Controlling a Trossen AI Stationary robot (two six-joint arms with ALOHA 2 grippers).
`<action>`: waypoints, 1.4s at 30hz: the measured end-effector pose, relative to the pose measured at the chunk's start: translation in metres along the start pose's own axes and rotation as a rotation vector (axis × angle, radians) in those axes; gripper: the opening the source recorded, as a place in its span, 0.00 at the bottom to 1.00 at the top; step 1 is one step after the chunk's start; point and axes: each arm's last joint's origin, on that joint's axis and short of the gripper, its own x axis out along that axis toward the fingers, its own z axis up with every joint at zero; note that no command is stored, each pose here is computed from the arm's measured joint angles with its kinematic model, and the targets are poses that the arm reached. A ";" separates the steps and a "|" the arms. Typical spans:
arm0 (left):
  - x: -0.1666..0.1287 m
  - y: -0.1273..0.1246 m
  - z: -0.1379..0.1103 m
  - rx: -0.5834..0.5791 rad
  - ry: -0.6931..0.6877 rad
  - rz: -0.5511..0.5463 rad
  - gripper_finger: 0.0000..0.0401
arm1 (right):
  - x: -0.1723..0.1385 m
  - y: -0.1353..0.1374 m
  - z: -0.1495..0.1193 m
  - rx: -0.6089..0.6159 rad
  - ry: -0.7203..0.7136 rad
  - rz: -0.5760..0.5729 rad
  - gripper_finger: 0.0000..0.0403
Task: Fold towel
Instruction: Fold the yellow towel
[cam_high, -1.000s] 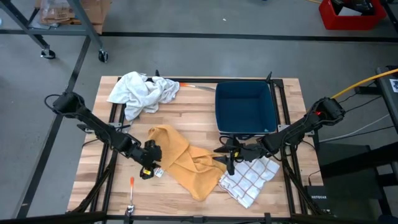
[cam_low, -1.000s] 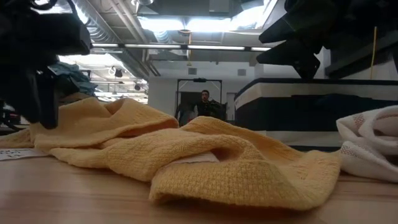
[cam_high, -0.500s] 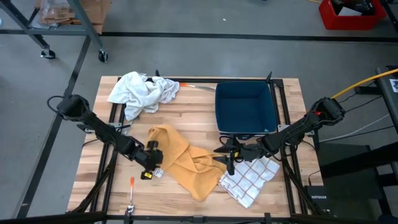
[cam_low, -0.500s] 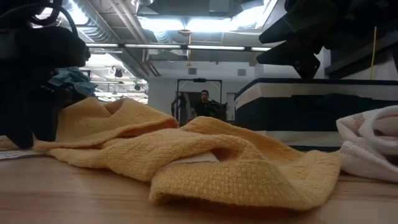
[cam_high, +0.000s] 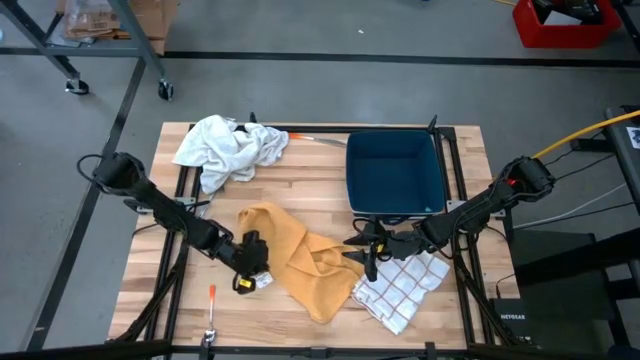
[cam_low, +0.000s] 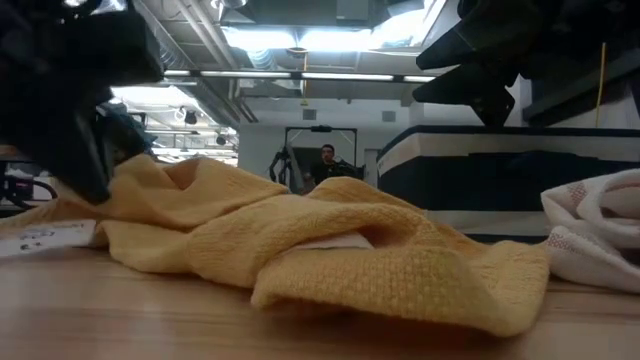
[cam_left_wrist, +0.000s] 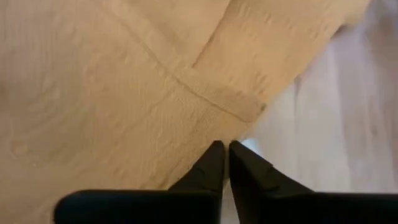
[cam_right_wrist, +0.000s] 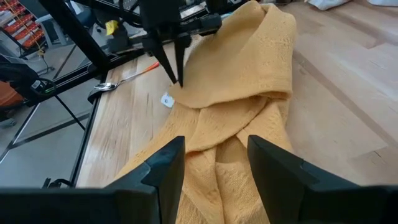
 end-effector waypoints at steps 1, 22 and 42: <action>-0.001 -0.001 0.003 0.004 -0.009 -0.006 0.02 | 0.000 0.000 0.000 0.000 0.000 0.001 0.45; -0.021 0.010 0.096 -0.158 -0.270 -0.006 0.01 | 0.026 0.035 0.039 -0.354 -0.082 -0.010 0.45; -0.029 0.004 0.113 -0.158 -0.365 -0.050 0.00 | 0.073 0.026 0.056 -0.406 -0.002 -0.033 0.45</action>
